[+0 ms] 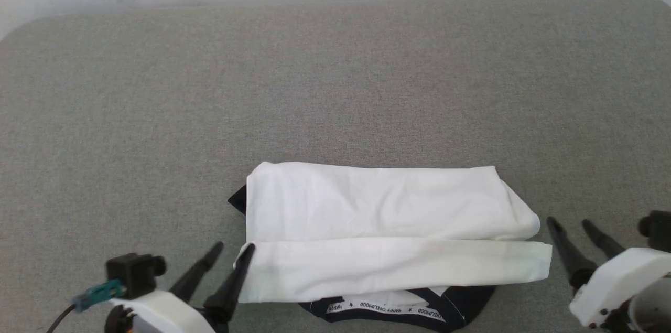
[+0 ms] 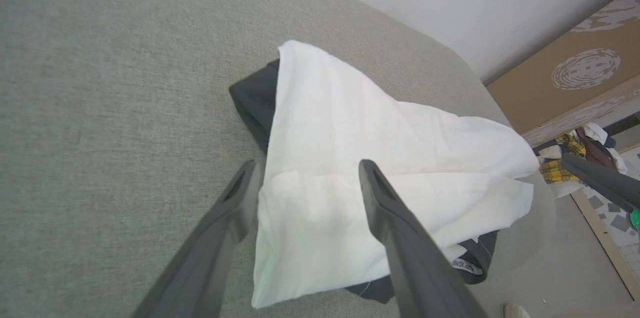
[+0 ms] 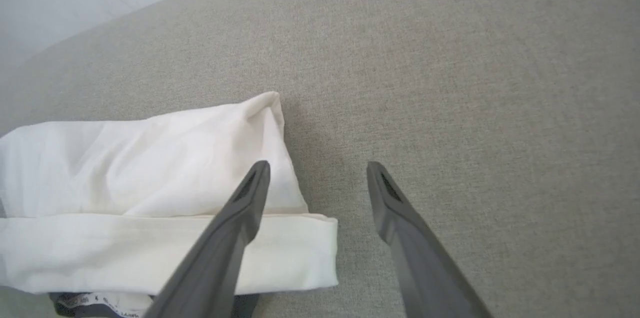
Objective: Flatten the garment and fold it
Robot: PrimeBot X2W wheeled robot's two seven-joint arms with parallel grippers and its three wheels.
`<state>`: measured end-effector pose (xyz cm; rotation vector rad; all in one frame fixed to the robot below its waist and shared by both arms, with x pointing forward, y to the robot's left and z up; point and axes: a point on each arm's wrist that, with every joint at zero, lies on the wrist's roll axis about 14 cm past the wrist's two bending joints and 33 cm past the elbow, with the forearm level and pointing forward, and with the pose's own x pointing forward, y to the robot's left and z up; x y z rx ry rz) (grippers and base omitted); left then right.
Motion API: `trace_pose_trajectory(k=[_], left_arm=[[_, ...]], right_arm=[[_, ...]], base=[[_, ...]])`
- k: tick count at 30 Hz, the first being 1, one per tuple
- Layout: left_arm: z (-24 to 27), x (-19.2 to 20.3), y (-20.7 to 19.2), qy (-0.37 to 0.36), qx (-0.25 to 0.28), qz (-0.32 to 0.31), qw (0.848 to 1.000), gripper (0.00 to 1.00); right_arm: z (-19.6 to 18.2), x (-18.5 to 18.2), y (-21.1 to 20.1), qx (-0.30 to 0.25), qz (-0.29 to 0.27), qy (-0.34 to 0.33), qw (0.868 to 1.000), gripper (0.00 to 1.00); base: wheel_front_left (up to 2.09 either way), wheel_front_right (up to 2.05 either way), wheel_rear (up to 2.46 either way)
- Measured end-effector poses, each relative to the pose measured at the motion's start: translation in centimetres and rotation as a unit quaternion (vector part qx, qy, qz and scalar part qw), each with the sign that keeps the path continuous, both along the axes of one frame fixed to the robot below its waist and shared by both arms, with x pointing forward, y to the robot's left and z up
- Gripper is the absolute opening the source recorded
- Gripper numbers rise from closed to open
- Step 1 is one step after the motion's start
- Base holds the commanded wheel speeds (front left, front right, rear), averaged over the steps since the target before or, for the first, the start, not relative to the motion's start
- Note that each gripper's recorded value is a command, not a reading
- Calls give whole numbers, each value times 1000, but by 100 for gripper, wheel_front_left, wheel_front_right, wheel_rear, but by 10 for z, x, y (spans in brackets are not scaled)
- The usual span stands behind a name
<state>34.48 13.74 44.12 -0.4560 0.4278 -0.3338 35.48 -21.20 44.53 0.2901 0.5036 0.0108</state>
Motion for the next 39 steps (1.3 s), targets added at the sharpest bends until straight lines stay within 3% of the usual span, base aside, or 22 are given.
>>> trace_pose_trajectory(k=[5, 7, 11, 15, 39], left_arm=[[52, 19, 34, -120, 22, 104, 987, 100], [77, 26, 51, -169, 38, 152, 973, 100], [133, 27, 79, -277, 87, 225, 930, 100], [135, 16, 89, -297, 132, 249, 912, 100], [91, -5, 103, -247, 141, 266, 921, 100]], right_arm=[[23, 2, -3, -7, -2, -35, 999, 100], [23, 1, 1, -5, 2, -36, 999, 100], [13, -2, 12, 1, 16, -19, 1000, 100], [0, -1, 19, 6, 28, 1, 1000, 100], [-78, 20, 58, 32, 92, 131, 987, 100]], base=[[0, 0, 0], [0, 0, 0], [0, 0, 0], [0, 0, 0], [0, 0, 0]])
